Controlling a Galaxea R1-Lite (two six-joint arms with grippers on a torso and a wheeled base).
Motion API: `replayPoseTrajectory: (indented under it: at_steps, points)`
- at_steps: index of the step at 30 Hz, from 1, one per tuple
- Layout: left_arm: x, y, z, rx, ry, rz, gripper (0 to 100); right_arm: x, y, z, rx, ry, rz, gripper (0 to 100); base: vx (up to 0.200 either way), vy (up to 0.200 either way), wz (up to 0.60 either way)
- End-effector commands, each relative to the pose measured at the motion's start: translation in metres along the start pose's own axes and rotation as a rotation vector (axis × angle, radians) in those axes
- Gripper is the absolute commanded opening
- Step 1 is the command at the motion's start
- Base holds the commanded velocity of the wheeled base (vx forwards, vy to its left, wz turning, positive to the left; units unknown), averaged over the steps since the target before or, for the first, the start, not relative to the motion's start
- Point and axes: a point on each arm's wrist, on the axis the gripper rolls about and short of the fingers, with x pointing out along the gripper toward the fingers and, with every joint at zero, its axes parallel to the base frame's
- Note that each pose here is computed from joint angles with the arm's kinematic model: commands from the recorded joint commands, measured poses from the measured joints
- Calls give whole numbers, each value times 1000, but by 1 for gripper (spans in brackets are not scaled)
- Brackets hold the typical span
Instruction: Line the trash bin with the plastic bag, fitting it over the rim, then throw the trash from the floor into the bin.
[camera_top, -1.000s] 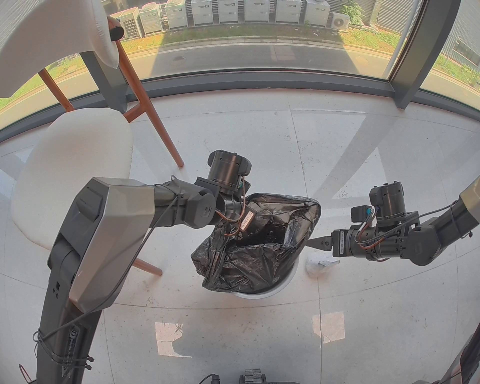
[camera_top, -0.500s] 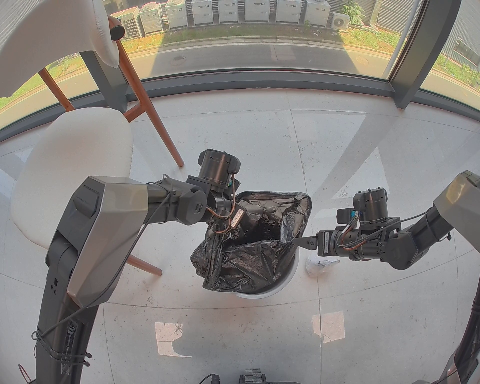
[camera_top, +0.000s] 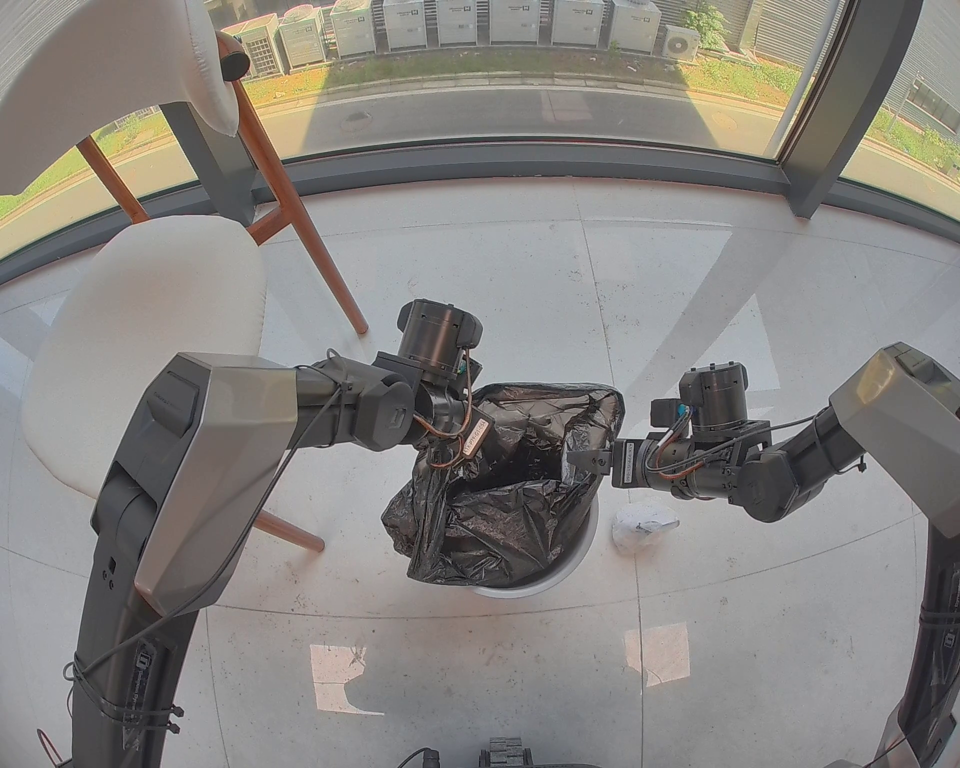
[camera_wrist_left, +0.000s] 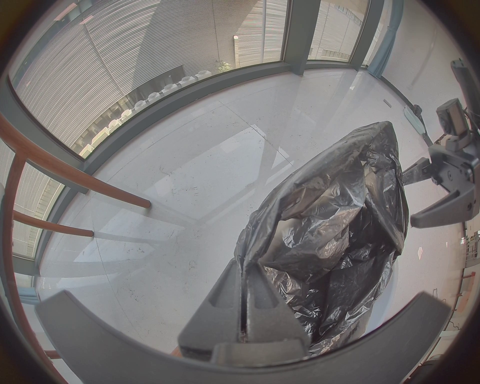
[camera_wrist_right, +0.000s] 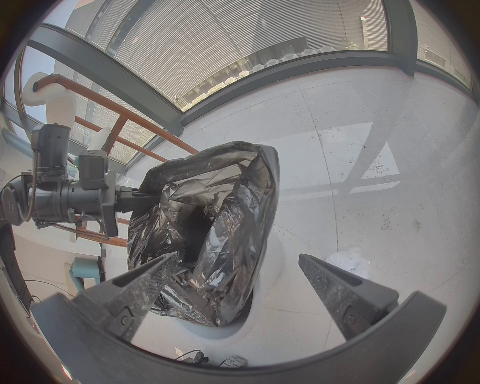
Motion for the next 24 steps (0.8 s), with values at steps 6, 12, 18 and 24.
replayPoseTrajectory:
  at_steps: [6,12,18,24]
  points:
    - [-1,1,0,-3,-1,2,0,27,0,-10,19,19,9,0,0,0,0]
    - [-1,2,0,-27,-1,5,0,23,3,-8,49,16,13,0,0,0,0]
    - [0,9,-1,-30,6,12,0,1,16,6,105,-2,34,0,0,0,0]
    - [-2,10,-7,-17,67,-1,0,-33,46,14,143,108,54,0,0,0,0]
